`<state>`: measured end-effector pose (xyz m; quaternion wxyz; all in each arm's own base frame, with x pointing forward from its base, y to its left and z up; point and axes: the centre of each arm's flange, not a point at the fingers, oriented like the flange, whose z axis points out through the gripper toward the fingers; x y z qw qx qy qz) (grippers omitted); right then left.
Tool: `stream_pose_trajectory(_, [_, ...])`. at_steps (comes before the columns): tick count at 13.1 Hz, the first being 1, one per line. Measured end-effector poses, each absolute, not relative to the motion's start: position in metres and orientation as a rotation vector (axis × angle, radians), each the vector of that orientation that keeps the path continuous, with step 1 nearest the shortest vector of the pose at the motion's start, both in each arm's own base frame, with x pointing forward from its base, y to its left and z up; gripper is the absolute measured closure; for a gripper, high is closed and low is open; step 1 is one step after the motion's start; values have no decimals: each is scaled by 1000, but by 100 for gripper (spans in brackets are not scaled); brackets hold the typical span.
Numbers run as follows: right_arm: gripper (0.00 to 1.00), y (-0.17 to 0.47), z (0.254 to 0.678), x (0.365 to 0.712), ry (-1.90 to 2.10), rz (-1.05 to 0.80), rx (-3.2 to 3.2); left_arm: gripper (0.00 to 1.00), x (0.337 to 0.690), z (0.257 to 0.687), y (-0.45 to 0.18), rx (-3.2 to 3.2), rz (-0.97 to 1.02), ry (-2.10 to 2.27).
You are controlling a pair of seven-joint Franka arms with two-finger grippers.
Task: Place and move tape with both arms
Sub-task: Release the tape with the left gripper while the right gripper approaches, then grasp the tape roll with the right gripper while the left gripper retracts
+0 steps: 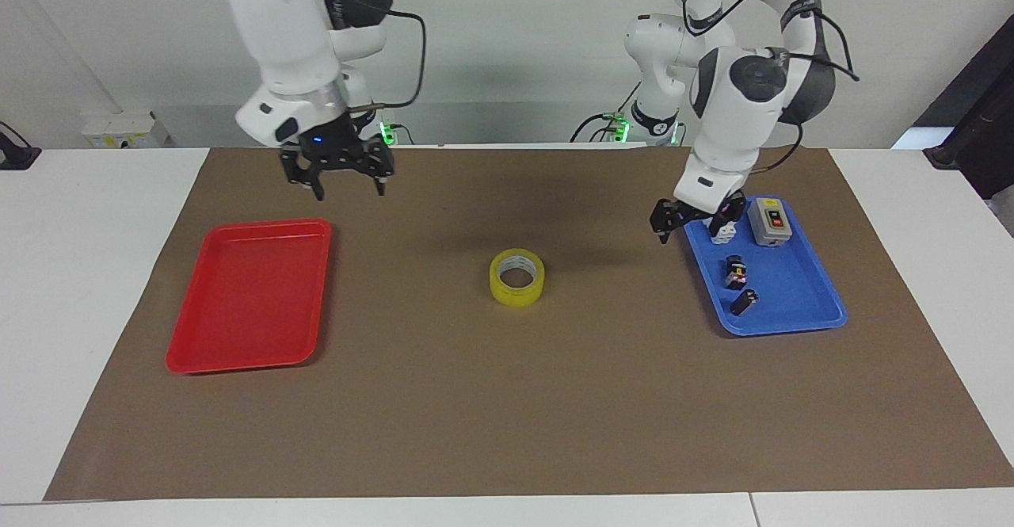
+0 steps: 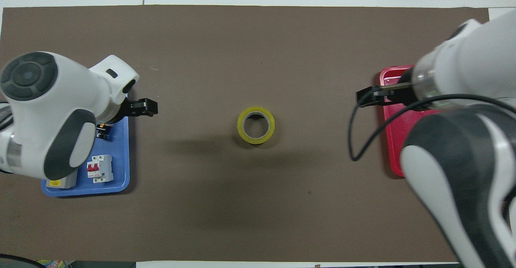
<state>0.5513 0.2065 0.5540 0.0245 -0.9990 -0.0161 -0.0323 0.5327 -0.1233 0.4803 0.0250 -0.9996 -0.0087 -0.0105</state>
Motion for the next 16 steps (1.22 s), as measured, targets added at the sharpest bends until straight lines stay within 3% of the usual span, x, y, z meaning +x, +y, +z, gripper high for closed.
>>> stream_pose_trajectory(4, [0,336,426,562,-114,-137,-3086,0,541,547,-31,-3120,-14,17])
stream_pose_trajectory(8, [0,350,345,568,-129,-146,-3095,0,535,611,32,-3130,-1,78])
stream_pose_trajectory(10, [0,341,322,562,-120,-130,-3105,0,534,620,34,-3130,-7,78])
stream_pose_trajectory(16, [0,342,308,545,-142,-102,-3108,0,534,613,15,-3130,28,131])
